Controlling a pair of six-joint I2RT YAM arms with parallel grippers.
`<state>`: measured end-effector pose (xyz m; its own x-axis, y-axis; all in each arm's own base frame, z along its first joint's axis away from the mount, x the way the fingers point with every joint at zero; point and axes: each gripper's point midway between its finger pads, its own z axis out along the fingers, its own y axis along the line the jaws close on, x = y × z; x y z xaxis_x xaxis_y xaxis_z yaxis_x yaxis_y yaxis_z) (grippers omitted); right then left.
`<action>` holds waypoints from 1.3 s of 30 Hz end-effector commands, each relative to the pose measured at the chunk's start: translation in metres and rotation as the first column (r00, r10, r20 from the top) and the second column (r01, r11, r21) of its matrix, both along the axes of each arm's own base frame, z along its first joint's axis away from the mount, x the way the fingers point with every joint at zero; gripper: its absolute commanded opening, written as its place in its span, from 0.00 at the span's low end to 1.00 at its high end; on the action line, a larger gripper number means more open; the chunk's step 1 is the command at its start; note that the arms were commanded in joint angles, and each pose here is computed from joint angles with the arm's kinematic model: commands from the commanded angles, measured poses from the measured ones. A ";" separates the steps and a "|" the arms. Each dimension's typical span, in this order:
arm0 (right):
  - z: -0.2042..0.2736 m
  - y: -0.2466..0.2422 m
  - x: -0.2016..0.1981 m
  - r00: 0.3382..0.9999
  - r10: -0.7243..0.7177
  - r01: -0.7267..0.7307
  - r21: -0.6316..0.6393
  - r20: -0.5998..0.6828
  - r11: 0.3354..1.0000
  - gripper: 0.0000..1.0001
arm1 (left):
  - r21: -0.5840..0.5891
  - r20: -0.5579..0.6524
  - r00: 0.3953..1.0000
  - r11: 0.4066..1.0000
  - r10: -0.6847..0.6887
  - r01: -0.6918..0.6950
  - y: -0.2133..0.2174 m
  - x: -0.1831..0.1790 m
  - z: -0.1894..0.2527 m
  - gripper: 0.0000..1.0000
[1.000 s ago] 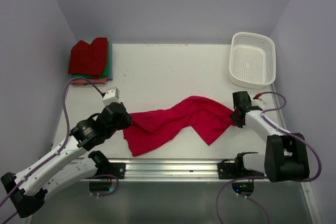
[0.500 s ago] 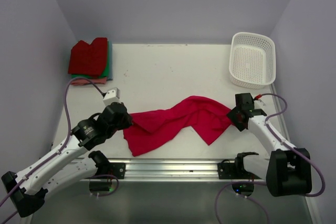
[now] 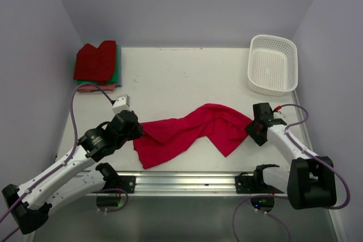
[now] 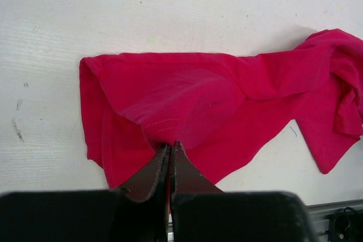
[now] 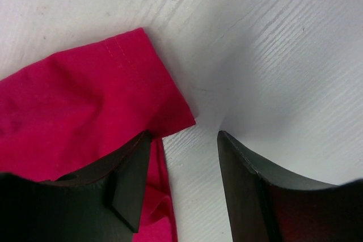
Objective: Fold and stack the t-shirts
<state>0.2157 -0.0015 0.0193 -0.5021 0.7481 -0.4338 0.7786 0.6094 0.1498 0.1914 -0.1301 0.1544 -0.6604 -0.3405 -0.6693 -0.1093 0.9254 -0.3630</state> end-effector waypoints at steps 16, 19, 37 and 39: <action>-0.007 -0.015 0.021 0.998 -0.051 0.054 -0.079 0.044 0.995 0.42 | -0.028 0.024 1.000 1.000 0.013 -0.012 -0.002 0.004 0.003 0.00; -0.018 -0.011 0.020 0.999 -0.040 0.041 -0.063 0.010 0.997 0.35 | -0.025 0.022 1.000 1.000 0.013 -0.012 -0.002 0.004 0.003 0.00; 0.178 0.020 0.049 0.811 0.311 -0.290 -0.121 0.496 0.949 0.00 | -0.041 0.326 0.943 0.995 -0.074 0.092 -0.003 0.022 0.105 0.00; 0.208 0.026 0.050 0.764 0.358 -0.333 -0.148 0.536 0.931 0.00 | -0.015 0.386 0.919 0.996 -0.074 0.087 0.003 0.025 0.131 0.00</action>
